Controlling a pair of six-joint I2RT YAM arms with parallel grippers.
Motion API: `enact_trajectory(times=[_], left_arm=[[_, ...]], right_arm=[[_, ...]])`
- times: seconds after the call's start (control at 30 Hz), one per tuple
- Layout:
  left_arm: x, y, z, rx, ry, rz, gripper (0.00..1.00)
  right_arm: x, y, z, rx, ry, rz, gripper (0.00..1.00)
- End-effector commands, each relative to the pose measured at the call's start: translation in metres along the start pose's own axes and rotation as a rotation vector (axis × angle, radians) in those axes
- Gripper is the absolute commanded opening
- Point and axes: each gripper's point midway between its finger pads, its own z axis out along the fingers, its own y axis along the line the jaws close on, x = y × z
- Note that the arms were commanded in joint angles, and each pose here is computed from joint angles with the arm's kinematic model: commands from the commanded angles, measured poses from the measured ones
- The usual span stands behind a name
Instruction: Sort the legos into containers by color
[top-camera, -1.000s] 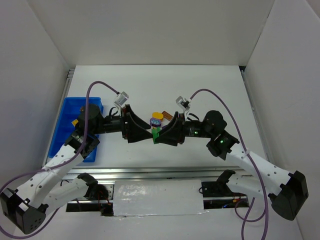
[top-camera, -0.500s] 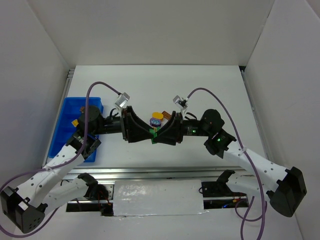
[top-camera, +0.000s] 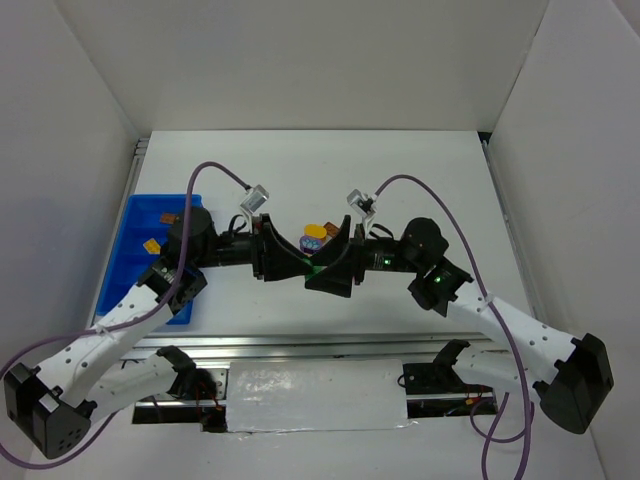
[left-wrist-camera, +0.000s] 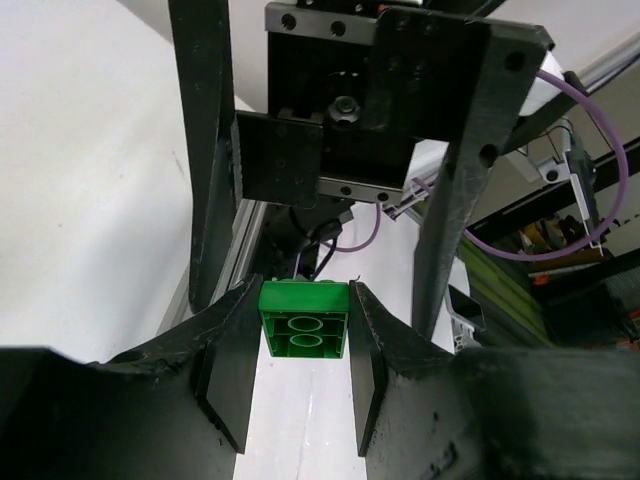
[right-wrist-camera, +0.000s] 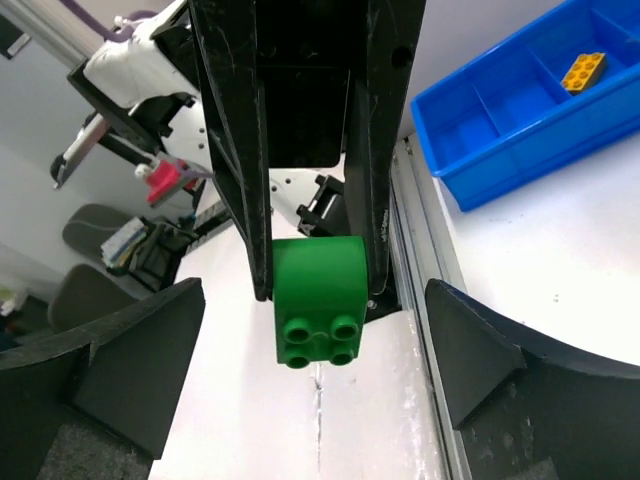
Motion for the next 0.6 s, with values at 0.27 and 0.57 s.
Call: enact_trajectory(times=[0.27,0.57], left_arm=[[-0.062,0.049,-0.042,-0.421,-0.198,0.035,0.00],[-0.048,0.219,-0.265,-1.331,-0.570,-0.492,0.00]], right_arm=[[-0.010,-0.024,-0.014,0.168,-0.089,-0.078,1.00],[-0.014,-0.072,-0.045,0.444,-0.151,-0.037,1.00]])
